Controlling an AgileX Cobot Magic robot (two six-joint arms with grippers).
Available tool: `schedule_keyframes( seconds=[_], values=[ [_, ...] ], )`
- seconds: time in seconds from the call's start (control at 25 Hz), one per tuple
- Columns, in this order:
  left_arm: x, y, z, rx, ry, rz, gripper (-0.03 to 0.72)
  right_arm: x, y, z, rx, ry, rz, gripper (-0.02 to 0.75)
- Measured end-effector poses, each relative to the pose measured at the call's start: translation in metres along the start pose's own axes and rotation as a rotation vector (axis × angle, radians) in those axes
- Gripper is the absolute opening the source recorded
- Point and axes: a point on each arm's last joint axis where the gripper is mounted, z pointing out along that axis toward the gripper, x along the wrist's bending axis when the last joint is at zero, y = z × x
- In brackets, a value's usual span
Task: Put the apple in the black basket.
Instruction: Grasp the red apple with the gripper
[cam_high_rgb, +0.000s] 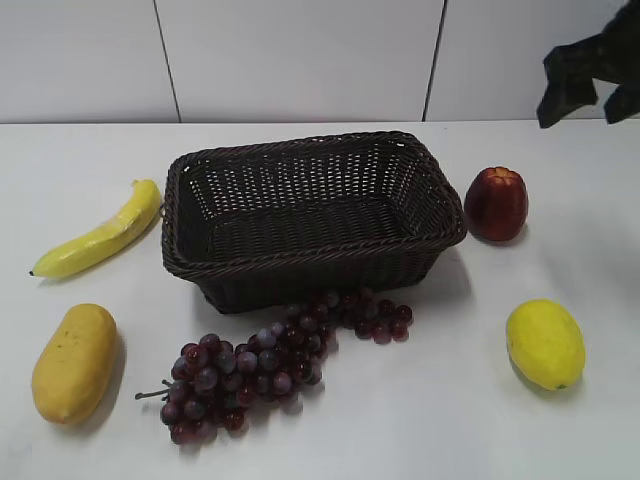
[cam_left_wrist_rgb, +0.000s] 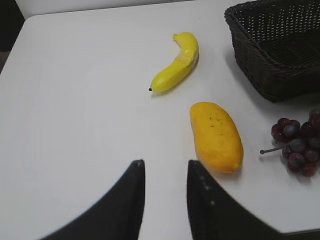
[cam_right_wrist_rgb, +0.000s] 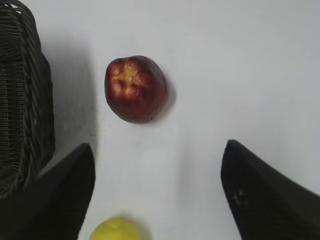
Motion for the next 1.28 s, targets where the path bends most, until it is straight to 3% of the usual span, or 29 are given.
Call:
schedule_keyframes(
  seconds=[0.2,0.4,0.72,1.04,1.28],
  values=[
    [0.000,0.000,0.000,0.000,0.000,0.000,0.223,0.020,0.027,0.032,0.046,0.011,-0.065,0.592],
    [0.000,0.000,0.000,0.000,0.000,0.000,0.223,0.037,0.029,0.063,0.100,0.006,-0.147,0.592],
    [0.000,0.000,0.000,0.000,0.000,0.000,0.223,0.035,0.018,0.103,0.190,-0.014,-0.176,0.592],
    [0.000,0.000,0.000,0.000,0.000,0.000,0.223,0.034,0.023,0.109,0.129,-0.022,-0.187,0.596],
    [0.000,0.000,0.000,0.000,0.000,0.000,0.223,0.031,0.016,0.131,0.176,-0.044,-0.209,0.596]
  ],
)
